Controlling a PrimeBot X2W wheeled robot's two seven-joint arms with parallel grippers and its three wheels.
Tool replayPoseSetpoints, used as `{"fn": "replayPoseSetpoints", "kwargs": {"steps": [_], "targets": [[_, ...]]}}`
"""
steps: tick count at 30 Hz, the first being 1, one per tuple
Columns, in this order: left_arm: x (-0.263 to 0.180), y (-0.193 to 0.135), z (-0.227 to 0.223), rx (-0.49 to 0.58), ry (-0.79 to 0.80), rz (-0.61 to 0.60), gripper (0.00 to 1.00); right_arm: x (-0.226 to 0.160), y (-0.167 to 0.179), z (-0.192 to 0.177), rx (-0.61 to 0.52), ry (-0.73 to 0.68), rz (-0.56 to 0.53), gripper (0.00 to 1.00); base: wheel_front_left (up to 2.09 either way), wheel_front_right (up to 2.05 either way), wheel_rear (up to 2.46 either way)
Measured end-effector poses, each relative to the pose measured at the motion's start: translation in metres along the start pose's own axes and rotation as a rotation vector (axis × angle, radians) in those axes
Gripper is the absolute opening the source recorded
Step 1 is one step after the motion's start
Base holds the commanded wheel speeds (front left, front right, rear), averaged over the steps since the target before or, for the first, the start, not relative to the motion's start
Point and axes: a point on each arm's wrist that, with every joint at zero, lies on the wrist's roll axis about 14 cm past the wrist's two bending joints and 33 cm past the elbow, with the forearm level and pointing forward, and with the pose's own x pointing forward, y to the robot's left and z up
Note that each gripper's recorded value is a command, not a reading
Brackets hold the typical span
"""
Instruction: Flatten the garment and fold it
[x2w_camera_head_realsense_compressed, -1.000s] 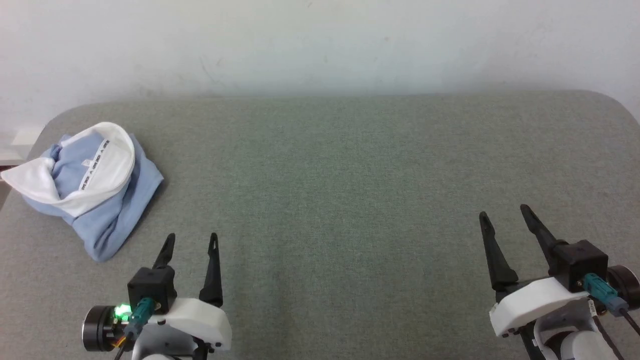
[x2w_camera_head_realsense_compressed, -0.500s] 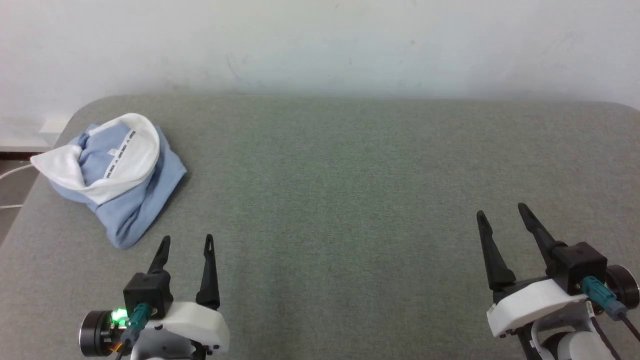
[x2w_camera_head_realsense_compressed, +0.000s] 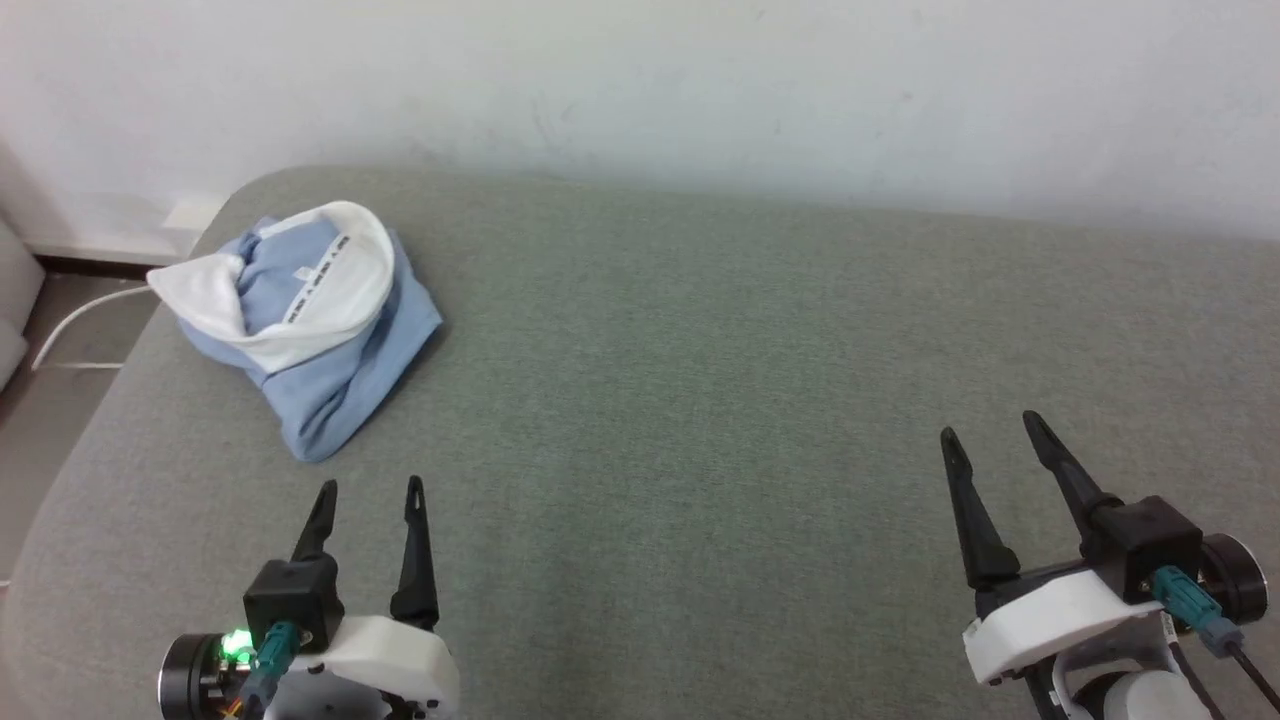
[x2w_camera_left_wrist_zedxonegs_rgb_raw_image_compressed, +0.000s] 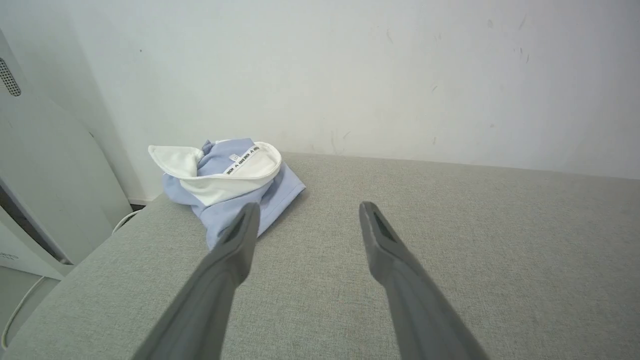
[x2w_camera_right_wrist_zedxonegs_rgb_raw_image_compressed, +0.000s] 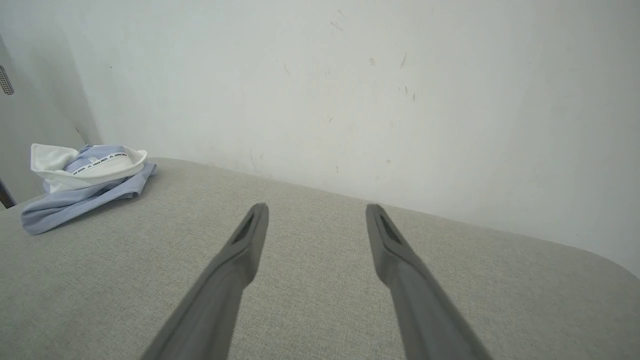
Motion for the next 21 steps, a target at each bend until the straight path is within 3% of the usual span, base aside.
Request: {"fn": "replayPoseSetpoints", "kwargs": {"steps": [21], "targets": [[-0.032,0.049,0.004,-0.002,-0.034,0.159,1.00,0.025,0.052,0.002,0.023,-0.038,0.159,1.00,0.00,0.00,0.00]]}}
